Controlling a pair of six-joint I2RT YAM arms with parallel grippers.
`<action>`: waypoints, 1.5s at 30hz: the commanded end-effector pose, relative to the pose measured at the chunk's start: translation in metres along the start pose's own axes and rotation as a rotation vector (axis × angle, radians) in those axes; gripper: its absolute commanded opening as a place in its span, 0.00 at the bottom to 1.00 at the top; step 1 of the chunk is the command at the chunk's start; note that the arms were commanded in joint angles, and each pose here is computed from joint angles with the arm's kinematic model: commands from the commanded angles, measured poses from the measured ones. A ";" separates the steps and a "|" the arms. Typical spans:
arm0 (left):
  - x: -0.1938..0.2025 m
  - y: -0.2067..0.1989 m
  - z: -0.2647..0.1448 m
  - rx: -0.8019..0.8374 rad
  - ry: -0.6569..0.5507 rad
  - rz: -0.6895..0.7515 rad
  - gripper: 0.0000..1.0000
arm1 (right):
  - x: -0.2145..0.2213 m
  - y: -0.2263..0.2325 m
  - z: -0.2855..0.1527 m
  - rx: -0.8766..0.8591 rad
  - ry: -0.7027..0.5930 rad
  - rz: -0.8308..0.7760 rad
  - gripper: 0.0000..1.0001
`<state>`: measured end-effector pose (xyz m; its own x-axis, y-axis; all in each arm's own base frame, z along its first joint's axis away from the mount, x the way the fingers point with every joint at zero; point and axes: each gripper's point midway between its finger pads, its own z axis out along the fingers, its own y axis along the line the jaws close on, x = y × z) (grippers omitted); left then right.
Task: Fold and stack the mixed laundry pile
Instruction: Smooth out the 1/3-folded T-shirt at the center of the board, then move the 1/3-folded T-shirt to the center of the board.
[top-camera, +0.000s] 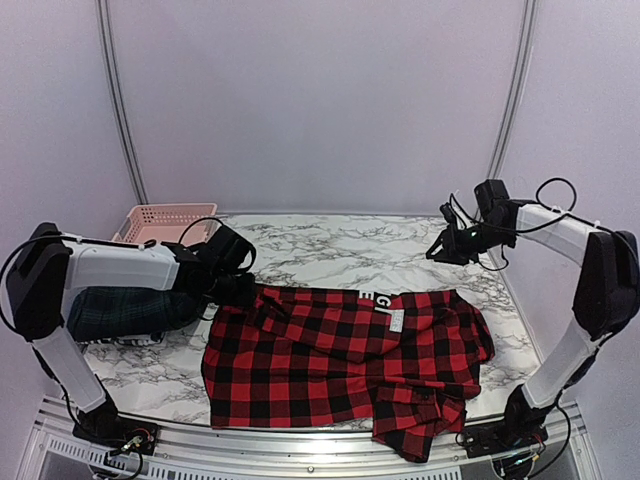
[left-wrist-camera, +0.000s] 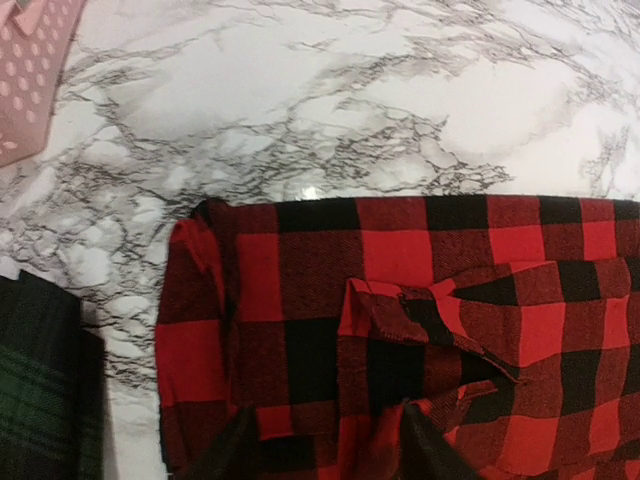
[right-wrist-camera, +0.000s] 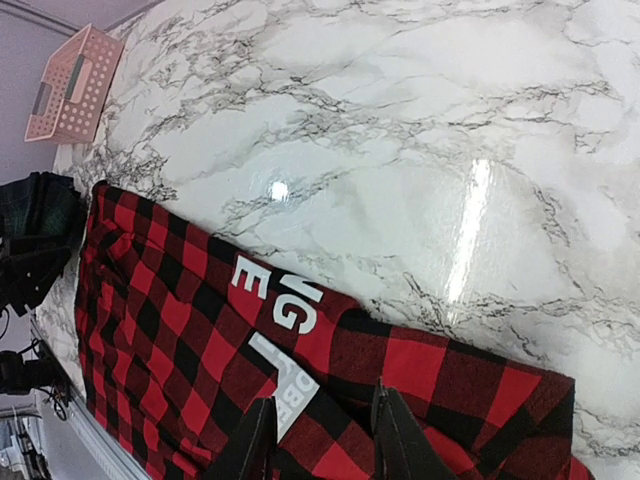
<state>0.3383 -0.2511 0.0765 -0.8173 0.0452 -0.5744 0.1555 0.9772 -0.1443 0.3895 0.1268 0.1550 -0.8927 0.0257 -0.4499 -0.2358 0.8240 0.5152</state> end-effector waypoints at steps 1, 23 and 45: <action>-0.036 0.019 -0.043 -0.099 -0.117 0.041 0.63 | 0.022 0.007 -0.016 -0.004 0.056 -0.009 0.30; 0.041 -0.023 0.033 0.037 0.262 0.129 0.30 | 0.126 -0.006 0.076 -0.024 0.297 0.117 0.28; -0.101 0.036 0.158 -0.018 0.181 -0.014 0.39 | -0.064 -0.104 0.158 0.058 0.108 0.125 0.28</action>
<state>0.5110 -0.2701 0.0244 -0.8704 0.0588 -0.4888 0.1617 0.9719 -0.1709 0.5031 0.1533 0.0319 -0.9520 0.0571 -0.3006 -0.1366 0.7997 0.5847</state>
